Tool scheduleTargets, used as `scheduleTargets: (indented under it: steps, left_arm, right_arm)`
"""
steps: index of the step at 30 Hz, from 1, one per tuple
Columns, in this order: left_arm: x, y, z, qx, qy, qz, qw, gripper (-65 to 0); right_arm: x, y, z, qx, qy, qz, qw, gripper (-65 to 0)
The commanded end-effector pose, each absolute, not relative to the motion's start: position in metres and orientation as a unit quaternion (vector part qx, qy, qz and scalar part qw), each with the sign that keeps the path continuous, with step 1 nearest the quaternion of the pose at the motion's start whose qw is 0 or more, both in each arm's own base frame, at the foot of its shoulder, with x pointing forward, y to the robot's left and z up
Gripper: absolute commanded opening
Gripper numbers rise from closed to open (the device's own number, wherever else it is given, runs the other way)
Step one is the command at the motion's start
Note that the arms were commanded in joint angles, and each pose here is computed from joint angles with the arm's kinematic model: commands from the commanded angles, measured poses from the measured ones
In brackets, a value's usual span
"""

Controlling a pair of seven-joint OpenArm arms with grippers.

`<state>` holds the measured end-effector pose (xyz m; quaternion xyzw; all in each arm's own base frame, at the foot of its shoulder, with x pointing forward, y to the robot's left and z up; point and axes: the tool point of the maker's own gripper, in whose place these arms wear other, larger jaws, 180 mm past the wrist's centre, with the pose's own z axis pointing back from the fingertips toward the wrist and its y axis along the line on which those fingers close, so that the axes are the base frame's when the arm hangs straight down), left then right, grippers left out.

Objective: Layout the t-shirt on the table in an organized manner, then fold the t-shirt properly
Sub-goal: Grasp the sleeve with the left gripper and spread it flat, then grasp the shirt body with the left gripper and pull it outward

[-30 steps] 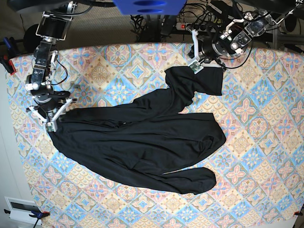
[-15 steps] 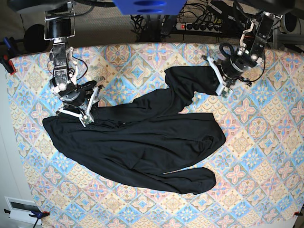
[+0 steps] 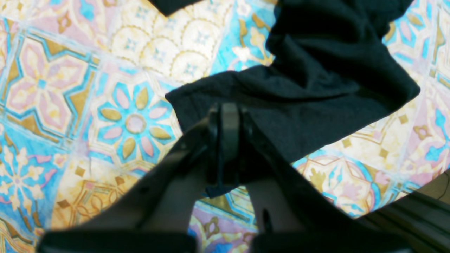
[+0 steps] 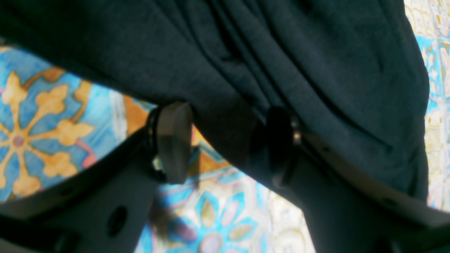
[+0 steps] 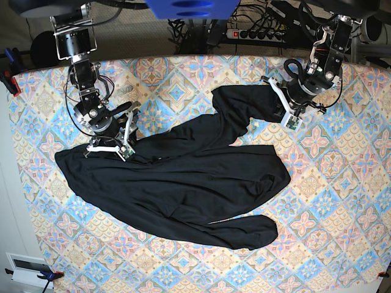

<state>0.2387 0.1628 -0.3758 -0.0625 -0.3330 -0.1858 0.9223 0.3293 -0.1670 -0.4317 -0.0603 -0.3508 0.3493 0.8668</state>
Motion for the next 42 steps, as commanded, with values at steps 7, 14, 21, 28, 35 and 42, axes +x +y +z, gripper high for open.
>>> scheduleTargets:
  steps: [7,14,21,28,35,42]
  left_arm:
    - [0.246,0.169,-0.37,-0.056,-0.348,-0.183,0.918,-65.0]
    - [0.265,0.184,-0.376,-0.042,-0.348,-0.165,0.922,-65.0]
    - [0.291,0.192,-0.357,-0.034,-0.391,-0.118,0.912,-65.0]
    - [0.319,0.221,-0.364,-0.004,-0.404,-0.041,0.914,-65.0]
    - [0.338,0.236,-0.382,-0.002,-0.386,-0.011,0.922,-65.0]
    - [0.361,0.234,-0.37,-0.014,-0.408,0.015,0.913,-64.0]
  right_arm:
    - [0.308,-0.196,-0.454,-0.102,-0.276,0.361,0.885,-55.3]
    - [0.298,-0.222,-0.433,-0.126,-0.296,0.351,0.88,-65.0]
    - [0.26,-0.253,-0.411,-0.152,-0.305,0.312,0.887,-65.0]
    - [0.235,-0.28,-0.4,-0.179,-0.296,0.287,0.893,-65.0]
    - [0.225,-0.32,-0.39,-0.215,-0.282,0.246,0.902,-65.0]
    - [0.217,-0.344,-0.383,-0.24,-0.265,0.217,0.908,-65.0]
